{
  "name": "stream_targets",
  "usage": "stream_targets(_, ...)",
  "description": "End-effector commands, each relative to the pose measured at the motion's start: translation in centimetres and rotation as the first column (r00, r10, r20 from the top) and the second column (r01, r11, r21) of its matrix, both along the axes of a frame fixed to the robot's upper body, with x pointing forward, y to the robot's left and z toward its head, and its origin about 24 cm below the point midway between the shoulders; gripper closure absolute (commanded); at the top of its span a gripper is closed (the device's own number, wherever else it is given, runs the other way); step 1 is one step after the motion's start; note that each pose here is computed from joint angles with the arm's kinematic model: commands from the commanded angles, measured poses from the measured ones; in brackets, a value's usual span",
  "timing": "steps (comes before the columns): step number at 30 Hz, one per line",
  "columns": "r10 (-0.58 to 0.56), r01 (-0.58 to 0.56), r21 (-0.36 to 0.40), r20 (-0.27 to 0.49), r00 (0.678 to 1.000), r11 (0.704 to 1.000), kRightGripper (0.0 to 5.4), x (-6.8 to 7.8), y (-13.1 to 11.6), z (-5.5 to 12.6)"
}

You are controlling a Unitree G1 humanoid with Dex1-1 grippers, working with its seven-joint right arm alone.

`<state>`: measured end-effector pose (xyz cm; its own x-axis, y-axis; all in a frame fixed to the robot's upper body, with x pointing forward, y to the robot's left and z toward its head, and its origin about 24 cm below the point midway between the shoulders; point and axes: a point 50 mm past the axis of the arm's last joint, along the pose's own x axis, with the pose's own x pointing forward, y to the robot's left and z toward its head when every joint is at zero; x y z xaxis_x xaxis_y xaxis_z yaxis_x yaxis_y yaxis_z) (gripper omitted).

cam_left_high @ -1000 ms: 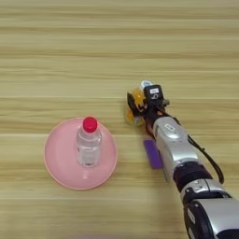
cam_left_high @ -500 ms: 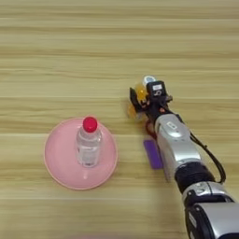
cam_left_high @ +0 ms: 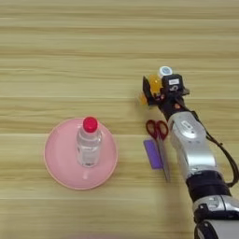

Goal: Move the objects on the table

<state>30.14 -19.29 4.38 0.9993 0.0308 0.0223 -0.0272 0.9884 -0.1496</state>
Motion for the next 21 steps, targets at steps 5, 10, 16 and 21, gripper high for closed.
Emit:
stream_targets(5, -0.093, 0.095, -0.007, 0.159, 0.983, 0.995, 1.8, -0.4, -2.5, 3.9)
stream_targets(10, -0.139, 0.141, 0.0, 0.157, 0.978, 0.99, 1.8, -1.0, -3.6, 4.0)
stream_targets(16, -0.205, 0.207, 0.0, 0.148, 0.968, 0.978, 1.8, -2.0, -5.2, 3.9)
stream_targets(21, -0.243, 0.246, -0.015, 0.115, 0.963, 0.969, 1.8, -2.8, -6.3, 3.2)
